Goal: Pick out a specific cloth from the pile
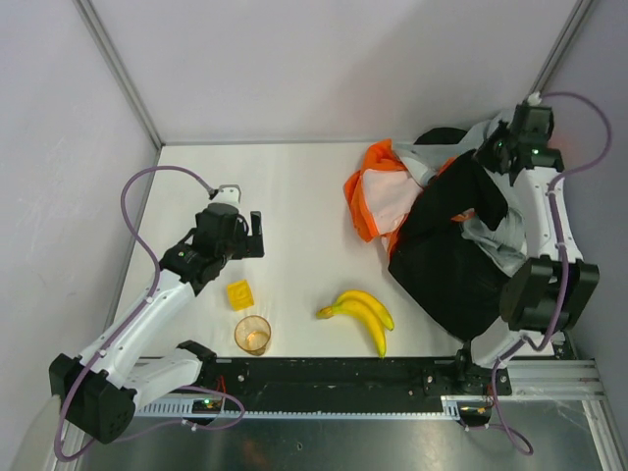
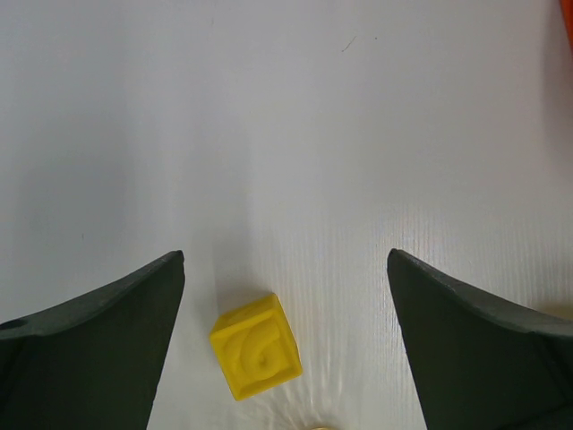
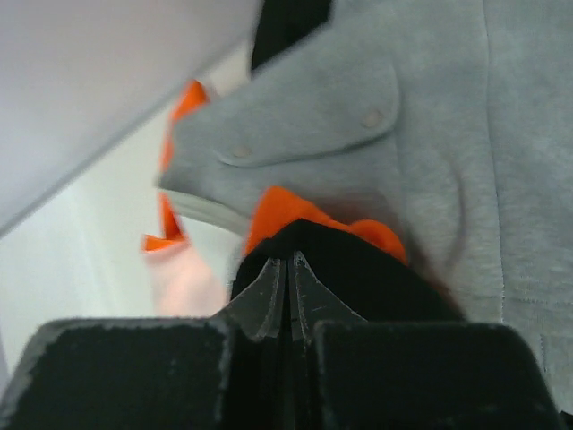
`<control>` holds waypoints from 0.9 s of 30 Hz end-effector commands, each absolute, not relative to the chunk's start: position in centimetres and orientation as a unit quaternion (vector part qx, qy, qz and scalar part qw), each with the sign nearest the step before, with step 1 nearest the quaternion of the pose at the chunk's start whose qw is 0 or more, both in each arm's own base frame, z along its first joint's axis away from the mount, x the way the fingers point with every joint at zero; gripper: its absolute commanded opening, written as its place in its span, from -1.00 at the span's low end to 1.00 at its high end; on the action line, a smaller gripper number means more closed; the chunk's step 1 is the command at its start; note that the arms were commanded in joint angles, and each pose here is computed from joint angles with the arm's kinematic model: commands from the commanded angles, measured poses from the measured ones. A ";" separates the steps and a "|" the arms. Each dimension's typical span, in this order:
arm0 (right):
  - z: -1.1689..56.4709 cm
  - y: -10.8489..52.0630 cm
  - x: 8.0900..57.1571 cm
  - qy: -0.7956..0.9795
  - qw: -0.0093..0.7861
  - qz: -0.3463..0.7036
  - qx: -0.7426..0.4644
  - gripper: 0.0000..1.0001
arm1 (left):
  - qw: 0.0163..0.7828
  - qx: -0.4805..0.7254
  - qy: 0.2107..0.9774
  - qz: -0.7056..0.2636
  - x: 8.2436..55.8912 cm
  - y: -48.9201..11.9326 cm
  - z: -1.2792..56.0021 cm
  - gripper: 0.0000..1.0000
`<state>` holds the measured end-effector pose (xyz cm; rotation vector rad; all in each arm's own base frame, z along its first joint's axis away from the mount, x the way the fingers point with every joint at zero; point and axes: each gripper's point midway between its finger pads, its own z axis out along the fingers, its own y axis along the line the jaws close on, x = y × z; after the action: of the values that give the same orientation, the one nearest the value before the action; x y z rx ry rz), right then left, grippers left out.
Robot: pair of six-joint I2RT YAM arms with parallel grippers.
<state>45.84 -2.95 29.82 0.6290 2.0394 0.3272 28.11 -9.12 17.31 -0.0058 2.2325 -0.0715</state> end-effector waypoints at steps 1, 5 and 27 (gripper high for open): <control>18.8 -3.6 45.8 0.876 0.370 0.110 0.291 -1.00 | 0.459 -0.004 0.888 -0.033 28.4 -9.2 18.4 0.99; 9.4 -2.4 43.8 0.913 0.260 0.098 0.299 -1.00 | 0.459 -0.003 0.888 -0.035 28.4 -9.2 18.4 0.99; 25.5 2.8 34.5 0.892 0.409 0.063 0.182 0.99 | 0.465 -0.002 0.884 -0.047 28.2 -9.5 18.9 0.99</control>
<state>38.29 1.81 25.59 0.4779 2.1971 0.2514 27.99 -9.10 17.70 -0.0078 2.2188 -0.0813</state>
